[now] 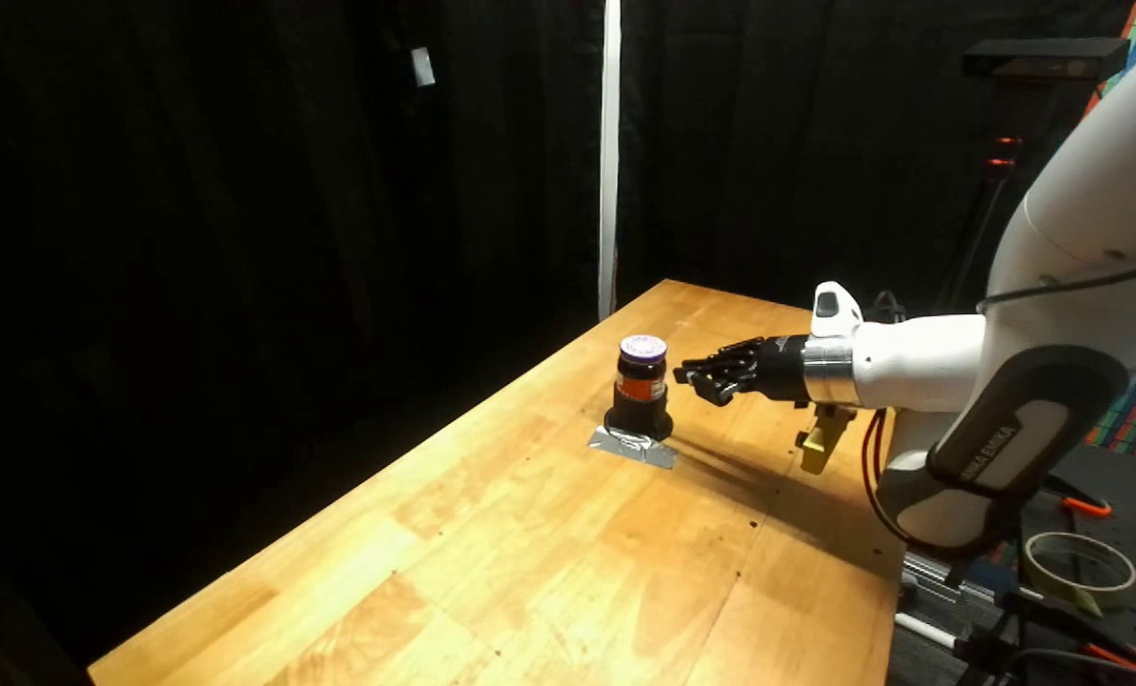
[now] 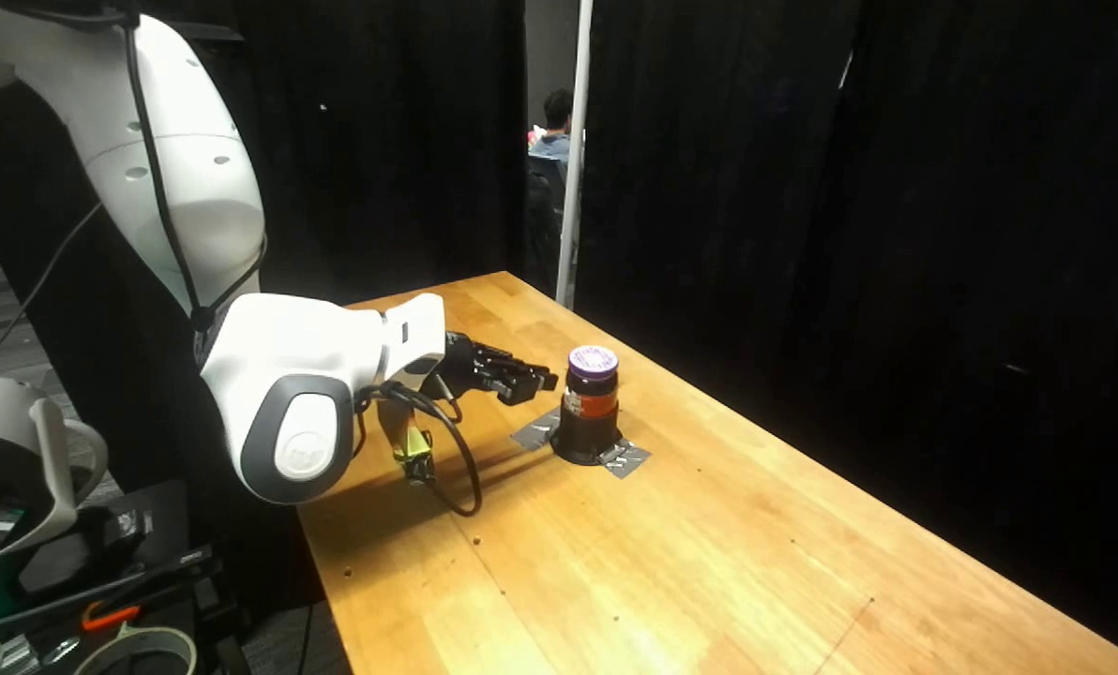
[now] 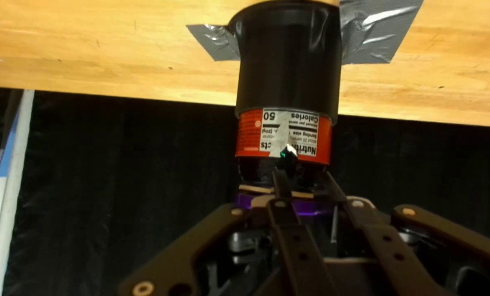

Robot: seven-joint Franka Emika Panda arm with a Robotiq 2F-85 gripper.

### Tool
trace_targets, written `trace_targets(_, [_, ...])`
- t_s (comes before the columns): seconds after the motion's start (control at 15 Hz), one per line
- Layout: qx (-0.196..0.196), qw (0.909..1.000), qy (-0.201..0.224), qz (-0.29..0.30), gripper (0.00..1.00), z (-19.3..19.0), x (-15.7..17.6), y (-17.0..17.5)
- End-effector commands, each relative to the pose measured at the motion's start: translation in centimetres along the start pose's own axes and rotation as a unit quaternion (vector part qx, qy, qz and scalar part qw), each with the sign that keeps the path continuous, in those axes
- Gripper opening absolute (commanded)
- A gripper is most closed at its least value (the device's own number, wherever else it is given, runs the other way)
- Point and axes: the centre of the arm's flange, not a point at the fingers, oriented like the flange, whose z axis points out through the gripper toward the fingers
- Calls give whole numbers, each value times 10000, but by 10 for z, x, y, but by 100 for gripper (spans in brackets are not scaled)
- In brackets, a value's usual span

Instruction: Put a rubber band on the bottom of the cup

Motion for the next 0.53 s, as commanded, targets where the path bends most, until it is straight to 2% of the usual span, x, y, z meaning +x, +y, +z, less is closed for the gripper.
trace_targets(0.0, [311, 9947, -974, 114, 55, -9, 69, 41])
trace_targets(0.2, [146, 9817, -1894, -117, 77, 4, 106, 57])
trace_targets(0.33, [11, 9689, -2471, -154, 93, 11, 128, 77])
trace_targets(0.4, [-30, 9612, -2754, -149, 99, 11, 135, 90])
trace_targets(0.47, [-14, 9528, -3029, -177, 100, 9, 141, 100])
